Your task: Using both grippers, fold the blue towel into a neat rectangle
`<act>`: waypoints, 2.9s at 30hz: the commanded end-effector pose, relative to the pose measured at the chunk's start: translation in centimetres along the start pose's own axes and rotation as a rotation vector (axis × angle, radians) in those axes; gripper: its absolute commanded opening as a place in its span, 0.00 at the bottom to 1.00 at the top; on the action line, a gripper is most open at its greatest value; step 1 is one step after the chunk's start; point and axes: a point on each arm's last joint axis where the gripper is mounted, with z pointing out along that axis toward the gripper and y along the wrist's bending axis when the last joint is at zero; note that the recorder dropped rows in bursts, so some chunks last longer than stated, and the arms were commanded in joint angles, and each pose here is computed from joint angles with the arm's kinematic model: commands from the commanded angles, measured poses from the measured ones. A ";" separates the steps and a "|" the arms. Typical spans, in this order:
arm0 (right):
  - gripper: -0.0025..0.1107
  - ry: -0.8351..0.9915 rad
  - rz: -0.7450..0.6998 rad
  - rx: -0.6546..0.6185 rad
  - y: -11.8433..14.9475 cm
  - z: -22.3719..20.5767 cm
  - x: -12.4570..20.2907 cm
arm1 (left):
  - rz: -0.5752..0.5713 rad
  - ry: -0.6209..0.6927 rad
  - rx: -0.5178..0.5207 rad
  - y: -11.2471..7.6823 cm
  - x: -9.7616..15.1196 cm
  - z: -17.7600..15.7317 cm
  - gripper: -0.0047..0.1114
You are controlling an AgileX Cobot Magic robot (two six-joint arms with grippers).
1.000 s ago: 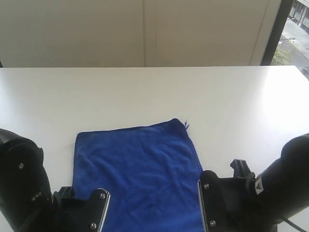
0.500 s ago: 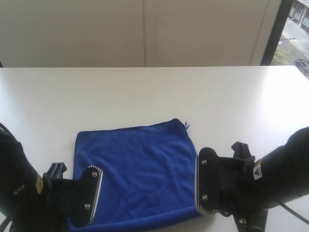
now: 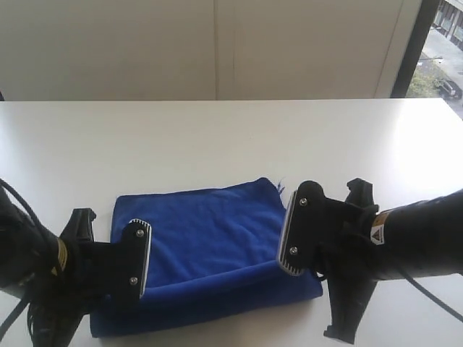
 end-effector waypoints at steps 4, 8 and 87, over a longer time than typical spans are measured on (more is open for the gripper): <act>0.02 -0.067 0.017 0.084 -0.8 -0.1 -0.7 | -0.006 0.009 -0.138 1.2 0.1 -0.3 0.04; 0.02 -0.059 0.021 0.084 -0.8 0.6 -0.7 | -0.068 -0.001 -0.172 2.1 0.8 -0.3 0.04; 0.02 -0.066 0.290 0.288 -13.1 14.5 -0.5 | -0.276 -0.146 -0.370 15.5 4.6 9.3 0.04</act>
